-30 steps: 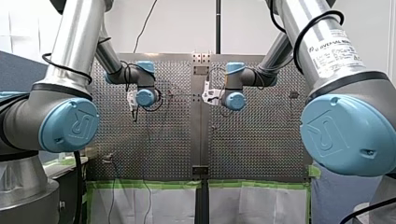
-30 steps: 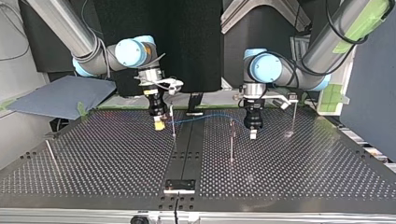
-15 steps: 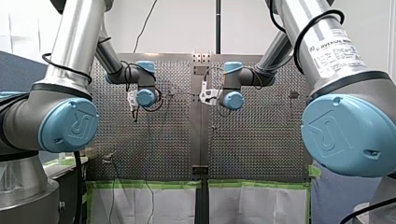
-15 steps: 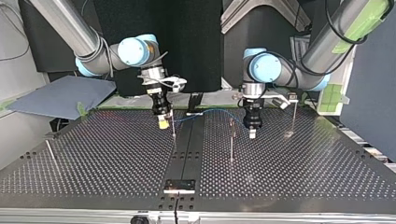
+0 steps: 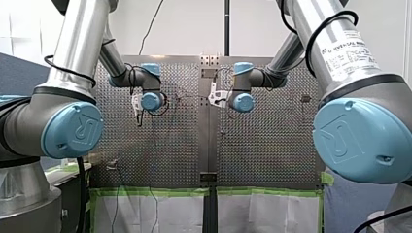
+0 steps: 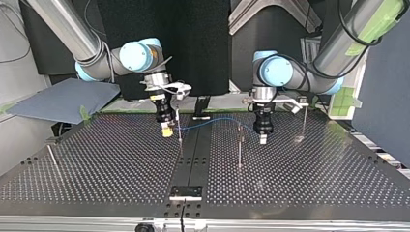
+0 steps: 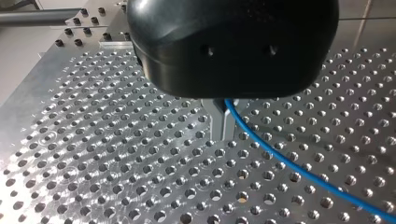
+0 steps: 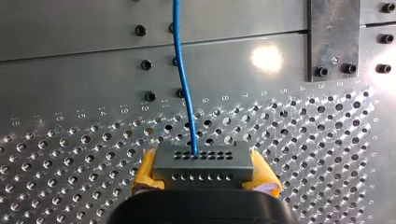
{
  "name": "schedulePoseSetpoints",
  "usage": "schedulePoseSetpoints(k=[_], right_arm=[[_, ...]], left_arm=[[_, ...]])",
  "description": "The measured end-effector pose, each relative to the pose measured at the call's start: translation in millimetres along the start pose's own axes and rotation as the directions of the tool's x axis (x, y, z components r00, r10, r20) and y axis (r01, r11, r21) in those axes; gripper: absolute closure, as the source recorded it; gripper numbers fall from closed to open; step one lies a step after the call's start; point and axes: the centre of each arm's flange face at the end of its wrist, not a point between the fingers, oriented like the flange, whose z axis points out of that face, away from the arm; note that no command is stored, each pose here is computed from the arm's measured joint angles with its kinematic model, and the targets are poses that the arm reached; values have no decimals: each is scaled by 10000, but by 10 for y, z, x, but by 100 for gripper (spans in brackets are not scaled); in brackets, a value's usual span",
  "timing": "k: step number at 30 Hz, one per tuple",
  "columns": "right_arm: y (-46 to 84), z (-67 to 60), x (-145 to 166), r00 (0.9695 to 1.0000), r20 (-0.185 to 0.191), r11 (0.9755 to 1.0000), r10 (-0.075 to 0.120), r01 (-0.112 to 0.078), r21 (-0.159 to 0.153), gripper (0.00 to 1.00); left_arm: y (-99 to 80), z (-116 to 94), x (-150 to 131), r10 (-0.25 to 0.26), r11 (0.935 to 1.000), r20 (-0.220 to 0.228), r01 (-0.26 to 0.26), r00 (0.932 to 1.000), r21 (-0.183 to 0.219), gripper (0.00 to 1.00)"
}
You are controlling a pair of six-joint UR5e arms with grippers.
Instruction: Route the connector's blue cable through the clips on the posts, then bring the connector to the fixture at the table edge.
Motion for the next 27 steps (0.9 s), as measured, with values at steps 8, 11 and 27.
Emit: schedulePoseSetpoints(k=[8,11,27], right_arm=[[62,44,45,9999,-95,9998,31,-33,-210,100],[65,55,58,9999,-120,9997,33,-36,-237,100],[333,111,76,9999,-167,9978,-34,23,-667,100]], left_arm=[[-1,45,-42,19,10000,4,-19,10000,13,100],[-4,51,-47,42,10000,-17,-42,10000,31,100],[12,65,-54,61,10000,-24,-61,10000,36,100]])
